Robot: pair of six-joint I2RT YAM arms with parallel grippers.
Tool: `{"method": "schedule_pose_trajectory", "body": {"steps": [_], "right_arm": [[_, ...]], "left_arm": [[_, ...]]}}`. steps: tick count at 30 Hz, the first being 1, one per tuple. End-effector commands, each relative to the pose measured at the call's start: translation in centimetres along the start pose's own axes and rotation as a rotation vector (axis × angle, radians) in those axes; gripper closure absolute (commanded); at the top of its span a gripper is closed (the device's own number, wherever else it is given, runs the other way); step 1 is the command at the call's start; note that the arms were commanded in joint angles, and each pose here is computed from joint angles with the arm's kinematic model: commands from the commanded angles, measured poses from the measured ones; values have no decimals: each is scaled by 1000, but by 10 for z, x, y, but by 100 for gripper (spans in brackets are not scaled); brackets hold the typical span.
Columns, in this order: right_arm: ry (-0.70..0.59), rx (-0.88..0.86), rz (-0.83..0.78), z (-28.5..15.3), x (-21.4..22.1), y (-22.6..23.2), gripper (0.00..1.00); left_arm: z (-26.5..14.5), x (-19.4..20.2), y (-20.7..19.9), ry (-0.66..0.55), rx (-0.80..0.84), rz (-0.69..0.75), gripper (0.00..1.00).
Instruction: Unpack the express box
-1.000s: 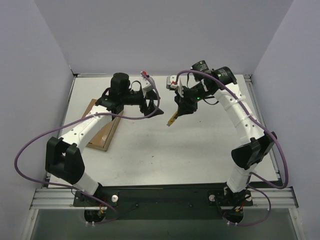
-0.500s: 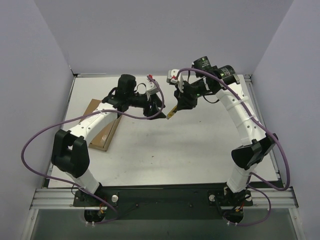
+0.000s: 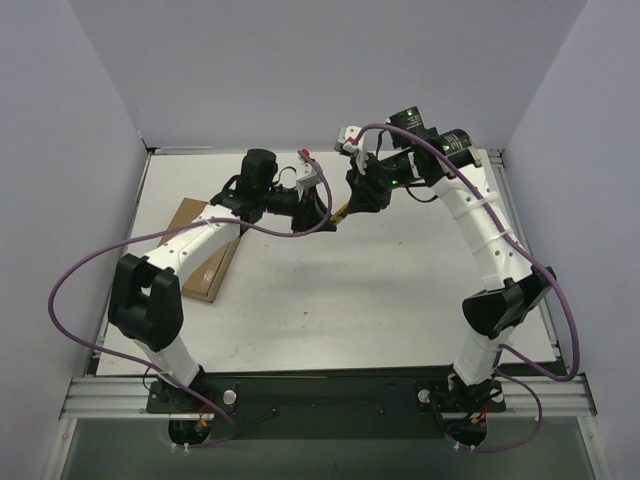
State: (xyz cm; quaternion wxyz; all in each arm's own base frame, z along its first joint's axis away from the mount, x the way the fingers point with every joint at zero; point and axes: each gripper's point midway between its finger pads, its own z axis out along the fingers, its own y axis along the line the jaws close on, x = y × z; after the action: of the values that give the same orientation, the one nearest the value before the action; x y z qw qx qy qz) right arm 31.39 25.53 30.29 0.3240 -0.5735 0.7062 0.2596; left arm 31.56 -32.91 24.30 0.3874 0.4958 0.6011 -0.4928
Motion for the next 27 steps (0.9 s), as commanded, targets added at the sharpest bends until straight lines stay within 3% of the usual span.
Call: {"method": "schedule_pose_trajectory", "body": {"steps": [1, 4, 6, 7, 9, 10, 11, 13, 15, 18, 21, 23, 26, 27], "right_arm": [[-81, -27, 19, -2, -22, 5, 100], [-85, -20, 63, -2, -21, 2, 98], [-135, 10, 153, -9, -21, -15, 77], [-180, -1, 269, -17, -26, -18, 61], [-347, -60, 409, -45, -37, -39, 40], [-404, -56, 485, -56, -42, -52, 26], [-499, -62, 638, -69, -55, -74, 24], [-562, -107, 661, -92, -61, -88, 25], [-574, -84, 512, -105, -67, -85, 27], [-563, -86, 516, -106, -60, -83, 32], [-540, -108, 529, -96, -49, -75, 44], [-524, -123, 518, -91, -46, -64, 44], [-438, -51, 456, -80, -33, -55, 46], [-406, -16, 363, -78, -29, -55, 47]], "left_arm": [[6, -23, 1, -41, 41, 72, 84], [7, -28, 2, -55, 39, 85, 100], [7, -34, 1, -76, 42, 55, 100], [5, -49, 4, -121, 40, 97, 100], [4, -57, -2, -168, 67, -24, 100], [2, -76, -1, -240, 78, 44, 100], [2, -83, -7, -263, 106, -62, 100], [7, -94, -12, -294, 155, -88, 100], [11, -95, -14, -286, 179, -90, 100], [17, -93, -11, -272, 193, -92, 100], [20, -91, -9, -254, 214, -104, 100], [22, -90, -10, -244, 230, -134, 100], [23, -80, -8, -225, 244, -161, 100], [21, -79, -7, -224, 239, -167, 100]]}}
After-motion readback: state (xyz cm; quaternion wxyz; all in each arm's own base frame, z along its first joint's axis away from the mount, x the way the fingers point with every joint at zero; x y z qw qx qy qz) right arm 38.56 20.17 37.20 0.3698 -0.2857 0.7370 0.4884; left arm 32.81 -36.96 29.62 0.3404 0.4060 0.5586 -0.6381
